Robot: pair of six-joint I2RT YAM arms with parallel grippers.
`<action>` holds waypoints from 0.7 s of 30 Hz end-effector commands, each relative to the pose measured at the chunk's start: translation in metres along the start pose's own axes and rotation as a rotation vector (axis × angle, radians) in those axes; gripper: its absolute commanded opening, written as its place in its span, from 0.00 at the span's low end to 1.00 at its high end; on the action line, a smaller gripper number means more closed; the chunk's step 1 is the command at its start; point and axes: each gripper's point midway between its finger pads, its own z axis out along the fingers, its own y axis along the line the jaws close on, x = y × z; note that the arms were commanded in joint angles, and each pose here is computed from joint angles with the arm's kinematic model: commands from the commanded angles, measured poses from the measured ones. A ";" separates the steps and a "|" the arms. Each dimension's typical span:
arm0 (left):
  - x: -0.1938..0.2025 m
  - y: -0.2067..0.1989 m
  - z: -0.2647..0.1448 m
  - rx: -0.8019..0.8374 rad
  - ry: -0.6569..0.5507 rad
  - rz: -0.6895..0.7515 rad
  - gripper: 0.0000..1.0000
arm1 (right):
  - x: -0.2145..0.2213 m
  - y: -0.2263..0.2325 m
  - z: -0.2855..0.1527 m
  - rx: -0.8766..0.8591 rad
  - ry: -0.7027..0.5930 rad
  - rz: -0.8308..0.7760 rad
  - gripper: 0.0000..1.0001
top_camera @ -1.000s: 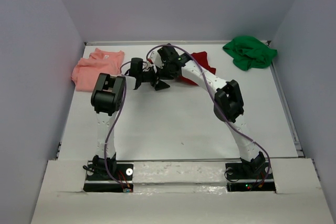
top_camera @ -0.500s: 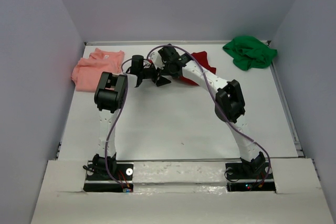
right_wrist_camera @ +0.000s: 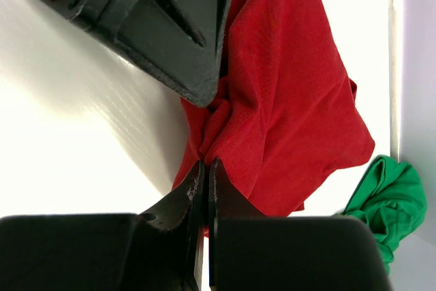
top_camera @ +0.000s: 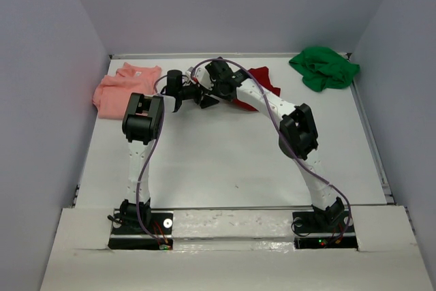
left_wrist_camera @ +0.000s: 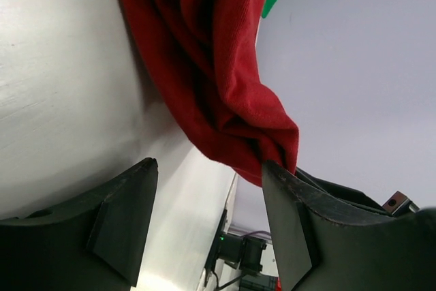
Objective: Fold and stack the t-shirts
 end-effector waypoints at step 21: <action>0.012 -0.043 0.025 0.145 0.044 0.028 0.71 | -0.020 -0.011 -0.026 0.028 -0.060 0.009 0.00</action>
